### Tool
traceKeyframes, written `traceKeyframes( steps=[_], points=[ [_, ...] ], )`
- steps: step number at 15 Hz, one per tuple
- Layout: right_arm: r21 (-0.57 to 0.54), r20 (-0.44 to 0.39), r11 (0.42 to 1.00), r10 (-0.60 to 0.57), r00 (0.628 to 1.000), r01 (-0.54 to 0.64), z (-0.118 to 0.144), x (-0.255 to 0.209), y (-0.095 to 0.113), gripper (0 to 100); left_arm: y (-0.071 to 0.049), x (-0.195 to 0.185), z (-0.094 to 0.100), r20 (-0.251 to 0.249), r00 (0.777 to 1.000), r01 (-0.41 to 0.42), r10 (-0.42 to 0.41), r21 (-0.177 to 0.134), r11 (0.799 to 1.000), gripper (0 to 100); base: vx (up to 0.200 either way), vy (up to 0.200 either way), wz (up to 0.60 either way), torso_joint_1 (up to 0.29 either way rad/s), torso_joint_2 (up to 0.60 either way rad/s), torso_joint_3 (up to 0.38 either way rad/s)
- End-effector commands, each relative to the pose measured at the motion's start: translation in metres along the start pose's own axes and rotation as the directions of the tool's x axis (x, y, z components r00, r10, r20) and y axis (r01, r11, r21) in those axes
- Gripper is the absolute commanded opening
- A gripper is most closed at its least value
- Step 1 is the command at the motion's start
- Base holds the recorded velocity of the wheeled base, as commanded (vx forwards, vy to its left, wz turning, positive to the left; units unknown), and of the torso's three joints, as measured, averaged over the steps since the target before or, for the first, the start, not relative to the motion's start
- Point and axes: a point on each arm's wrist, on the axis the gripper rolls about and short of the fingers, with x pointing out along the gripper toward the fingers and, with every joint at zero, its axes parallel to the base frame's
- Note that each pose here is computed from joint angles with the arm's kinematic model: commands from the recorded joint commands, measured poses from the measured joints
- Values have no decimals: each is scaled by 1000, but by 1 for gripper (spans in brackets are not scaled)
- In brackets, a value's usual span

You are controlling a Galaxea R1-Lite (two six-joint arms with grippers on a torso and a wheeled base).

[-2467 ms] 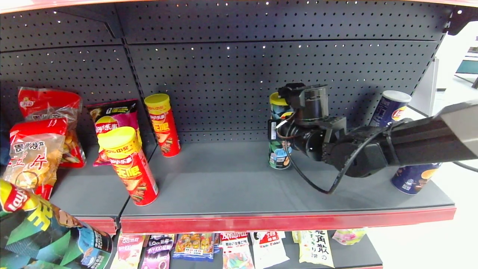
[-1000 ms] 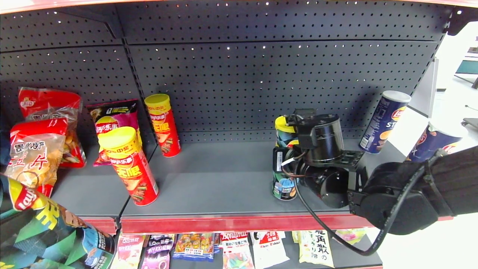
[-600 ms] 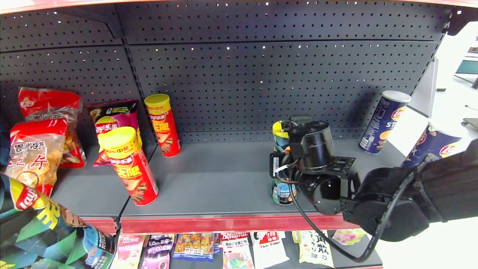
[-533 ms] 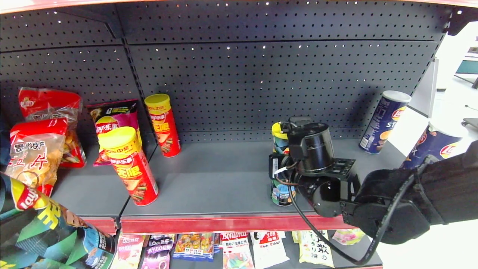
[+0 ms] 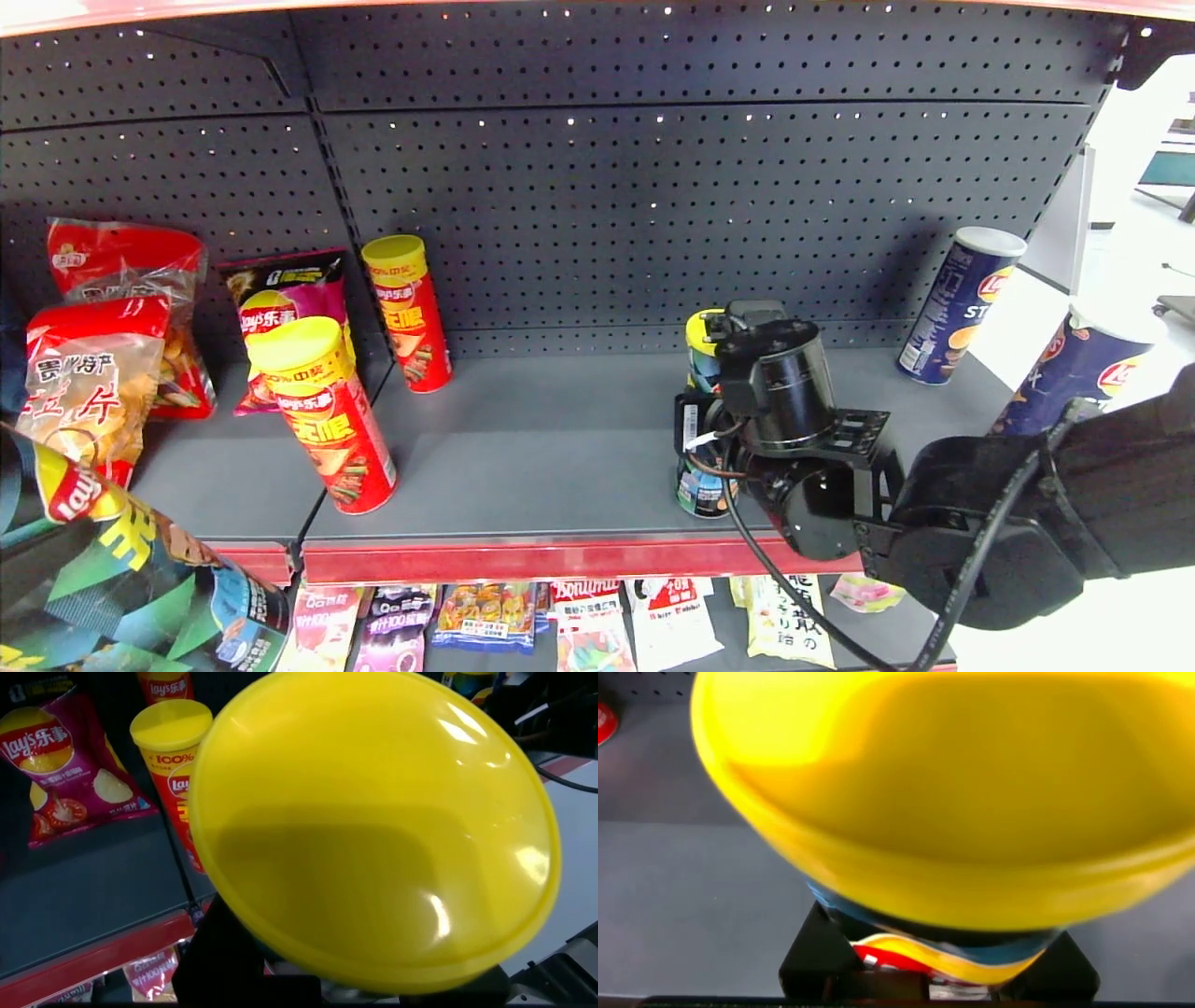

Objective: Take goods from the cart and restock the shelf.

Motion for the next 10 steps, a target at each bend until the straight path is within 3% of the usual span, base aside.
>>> traceKeyframes(
  steps=[1,10],
  points=[
    [-2,7,1000,12,1000,-12,1,-4,4,0,0,0,0,-3,1000,0,0,-2,1000,0,0,0,0,0,0,0],
    [-9,30,1000,-29,999,30,-3,-9,13,0,0,0,0,2,1000,0,0,1,1000,0,0,0,0,0,0,0]
  ],
)
